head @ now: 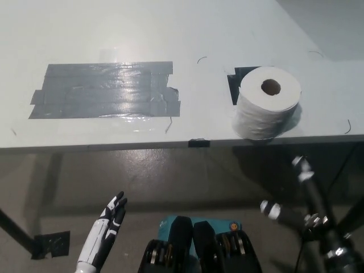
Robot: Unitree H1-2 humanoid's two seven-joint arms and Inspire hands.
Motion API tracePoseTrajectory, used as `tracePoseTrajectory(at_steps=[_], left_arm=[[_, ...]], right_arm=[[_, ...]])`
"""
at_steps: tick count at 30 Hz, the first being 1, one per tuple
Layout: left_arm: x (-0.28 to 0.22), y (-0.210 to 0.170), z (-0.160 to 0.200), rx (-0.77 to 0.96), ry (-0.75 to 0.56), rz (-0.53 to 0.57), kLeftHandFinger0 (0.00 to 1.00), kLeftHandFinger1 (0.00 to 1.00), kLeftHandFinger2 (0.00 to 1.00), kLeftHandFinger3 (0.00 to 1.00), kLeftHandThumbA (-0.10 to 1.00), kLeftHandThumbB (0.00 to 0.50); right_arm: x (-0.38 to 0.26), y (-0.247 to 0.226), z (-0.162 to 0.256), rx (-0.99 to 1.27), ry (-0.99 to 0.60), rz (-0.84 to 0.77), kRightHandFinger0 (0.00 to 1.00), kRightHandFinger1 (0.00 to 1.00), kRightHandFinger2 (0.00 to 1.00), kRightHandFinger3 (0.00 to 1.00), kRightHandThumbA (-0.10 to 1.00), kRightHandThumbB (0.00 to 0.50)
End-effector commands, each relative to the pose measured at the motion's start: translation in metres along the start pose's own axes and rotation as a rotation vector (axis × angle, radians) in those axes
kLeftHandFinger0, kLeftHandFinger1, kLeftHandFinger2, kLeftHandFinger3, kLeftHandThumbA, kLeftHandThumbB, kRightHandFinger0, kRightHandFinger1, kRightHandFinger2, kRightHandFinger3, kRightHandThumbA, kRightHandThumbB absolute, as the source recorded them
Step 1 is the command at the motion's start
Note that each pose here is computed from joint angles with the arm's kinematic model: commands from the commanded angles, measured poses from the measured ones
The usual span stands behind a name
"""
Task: A toilet paper roll is kept on the black spot on the desk infront of the robot and the robot inserts its right thumb into the hole in the centre to grab the roll. Then it passes the roll to a person.
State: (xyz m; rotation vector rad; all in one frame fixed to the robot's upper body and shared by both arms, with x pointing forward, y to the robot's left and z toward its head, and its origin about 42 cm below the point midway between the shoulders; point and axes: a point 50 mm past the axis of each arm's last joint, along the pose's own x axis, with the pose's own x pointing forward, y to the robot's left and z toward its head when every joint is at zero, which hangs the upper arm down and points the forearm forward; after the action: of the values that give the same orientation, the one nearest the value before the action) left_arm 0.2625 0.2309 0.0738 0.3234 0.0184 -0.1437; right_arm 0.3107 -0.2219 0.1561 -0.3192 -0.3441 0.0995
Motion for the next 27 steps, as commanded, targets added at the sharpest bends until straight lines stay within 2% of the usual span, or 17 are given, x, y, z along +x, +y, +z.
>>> tracePoseTrajectory(at_steps=[1, 3, 5, 6, 9, 11, 14, 15, 18, 19, 21, 25, 26, 27], left_arm=[[0.007, 0.005, 0.012, 0.026, -0.069, 0.002, 1.00, 1.00, 1.00, 1.00, 0.99, 0.063], [0.006, 0.004, 0.012, 0.024, -0.070, 0.003, 1.00, 1.00, 1.00, 1.00, 0.99, 0.062], [0.007, 0.004, 0.012, 0.019, -0.066, 0.001, 1.00, 1.00, 1.00, 1.00, 0.99, 0.071], [0.005, 0.003, 0.012, 0.017, -0.062, 0.003, 1.00, 1.00, 1.00, 1.00, 0.98, 0.065], [0.006, 0.004, 0.013, 0.022, -0.065, 0.006, 1.00, 1.00, 1.00, 1.00, 0.97, 0.062], [0.008, 0.006, 0.015, 0.027, -0.071, 0.010, 1.00, 1.00, 1.00, 1.00, 0.97, 0.055], [0.009, 0.006, 0.015, 0.027, -0.075, 0.010, 1.00, 1.00, 1.00, 1.00, 0.98, 0.051], [0.007, 0.005, 0.014, 0.024, -0.074, 0.009, 1.00, 1.00, 1.00, 1.00, 0.98, 0.052], [0.007, 0.005, 0.016, 0.011, -0.069, 0.006, 1.00, 1.00, 1.00, 1.00, 0.98, 0.062], [0.008, 0.005, 0.016, 0.010, -0.070, 0.006, 1.00, 1.00, 1.00, 1.00, 0.98, 0.060], [0.008, 0.005, 0.016, 0.014, -0.071, 0.009, 1.00, 1.00, 1.00, 1.00, 0.98, 0.056], [0.008, 0.004, 0.015, 0.015, -0.071, 0.006, 1.00, 1.00, 1.00, 1.00, 0.98, 0.057], [0.008, 0.004, 0.015, 0.014, -0.071, 0.007, 1.00, 1.00, 1.00, 1.00, 0.98, 0.058], [0.008, 0.004, 0.015, 0.011, -0.068, 0.007, 1.00, 1.00, 1.00, 1.00, 0.98, 0.066]], right_arm=[[0.050, -0.060, 0.094, 0.004, -0.220, -0.118, 1.00, 1.00, 1.00, 1.00, 0.99, 0.357], [0.059, -0.070, 0.108, -0.017, -0.244, -0.125, 1.00, 1.00, 1.00, 1.00, 0.99, 0.360], [0.079, -0.088, 0.134, -0.058, -0.270, -0.120, 1.00, 1.00, 1.00, 1.00, 1.00, 0.345], [0.095, -0.097, 0.147, -0.088, -0.282, -0.111, 1.00, 1.00, 1.00, 1.00, 0.97, 0.330], [0.130, -0.114, 0.170, -0.161, -0.253, -0.064, 1.00, 1.00, 1.00, 1.00, 0.96, 0.312], [0.160, -0.127, 0.183, -0.242, -0.189, -0.007, 1.00, 1.00, 1.00, 1.00, 1.00, 0.371], [0.209, -0.141, 0.191, -0.308, -0.068, 0.100, 1.00, 1.00, 1.00, 1.00, 1.00, 0.402], [0.222, -0.144, 0.192, -0.323, -0.029, 0.135, 1.00, 1.00, 1.00, 1.00, 0.95, 0.390], [0.264, -0.149, 0.192, -0.344, 0.093, 0.254, 1.00, 1.00, 1.00, 1.00, 0.85, 0.402], [0.274, -0.148, 0.191, -0.317, 0.122, 0.289, 1.00, 1.00, 1.00, 1.00, 0.78, 0.382], [0.297, -0.141, 0.189, -0.343, 0.205, 0.341, 1.00, 1.00, 1.00, 1.00, 0.74, 0.432], [0.324, -0.130, 0.187, -0.383, 0.350, 0.465, 1.00, 1.00, 1.00, 1.00, 0.78, 0.445], [0.329, -0.128, 0.186, -0.395, 0.374, 0.498, 1.00, 1.00, 1.00, 1.00, 0.80, 0.425], [0.337, -0.122, 0.184, -0.462, 0.422, 0.551, 1.00, 1.00, 1.00, 1.00, 0.88, 0.413]])
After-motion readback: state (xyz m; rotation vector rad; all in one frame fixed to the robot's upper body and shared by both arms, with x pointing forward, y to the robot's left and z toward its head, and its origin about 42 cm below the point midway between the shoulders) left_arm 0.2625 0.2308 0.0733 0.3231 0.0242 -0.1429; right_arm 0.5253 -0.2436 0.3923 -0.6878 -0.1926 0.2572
